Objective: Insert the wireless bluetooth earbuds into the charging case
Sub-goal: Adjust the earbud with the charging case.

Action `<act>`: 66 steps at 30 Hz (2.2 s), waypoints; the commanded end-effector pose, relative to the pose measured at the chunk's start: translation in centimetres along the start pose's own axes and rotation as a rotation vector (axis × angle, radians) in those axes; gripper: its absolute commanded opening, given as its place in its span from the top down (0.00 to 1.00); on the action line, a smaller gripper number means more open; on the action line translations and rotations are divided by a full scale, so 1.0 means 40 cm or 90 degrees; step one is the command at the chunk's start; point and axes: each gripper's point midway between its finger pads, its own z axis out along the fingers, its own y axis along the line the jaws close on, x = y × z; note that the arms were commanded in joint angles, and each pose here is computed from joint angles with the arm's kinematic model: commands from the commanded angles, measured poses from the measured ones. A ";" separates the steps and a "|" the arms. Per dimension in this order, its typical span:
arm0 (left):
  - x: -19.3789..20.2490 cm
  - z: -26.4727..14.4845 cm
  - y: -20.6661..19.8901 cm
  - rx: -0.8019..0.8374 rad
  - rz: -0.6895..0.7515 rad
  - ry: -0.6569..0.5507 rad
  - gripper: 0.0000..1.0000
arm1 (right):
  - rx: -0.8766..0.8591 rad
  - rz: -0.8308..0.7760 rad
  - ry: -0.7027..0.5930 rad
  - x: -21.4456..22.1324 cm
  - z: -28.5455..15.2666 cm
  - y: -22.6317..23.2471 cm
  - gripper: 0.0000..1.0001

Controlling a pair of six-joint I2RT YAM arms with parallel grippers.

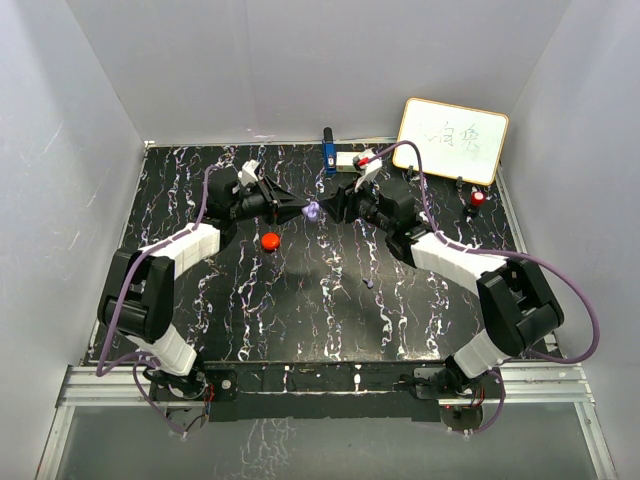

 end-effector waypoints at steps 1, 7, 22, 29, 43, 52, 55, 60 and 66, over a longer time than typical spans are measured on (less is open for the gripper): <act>-0.004 0.007 -0.037 0.022 0.019 0.010 1.00 | -0.025 -0.017 -0.063 -0.086 -0.020 0.032 0.60; -0.010 0.013 -0.033 0.021 0.020 0.009 1.00 | -0.031 -0.014 -0.057 -0.078 -0.027 0.040 0.60; 0.000 0.010 -0.036 0.024 0.019 0.014 1.00 | 0.043 -0.017 -0.080 -0.093 -0.032 -0.009 0.60; 0.011 0.015 -0.050 0.029 0.025 0.021 1.00 | 0.025 -0.018 -0.062 -0.073 -0.012 -0.004 0.60; 0.019 0.025 -0.060 0.033 0.029 0.026 1.00 | 0.006 -0.016 -0.056 -0.068 -0.007 0.007 0.61; 0.011 0.033 -0.049 0.028 0.024 0.022 1.00 | -0.005 -0.016 -0.055 -0.068 -0.014 0.020 0.62; 0.011 0.035 -0.048 0.028 0.024 0.023 1.00 | -0.008 -0.016 -0.054 -0.066 -0.014 0.024 0.62; 0.010 0.038 -0.046 0.028 0.023 0.023 1.00 | -0.011 -0.016 -0.056 -0.069 -0.015 0.030 0.62; 0.005 0.042 -0.040 0.026 0.022 0.021 1.00 | -0.014 -0.017 -0.056 -0.070 -0.017 0.037 0.62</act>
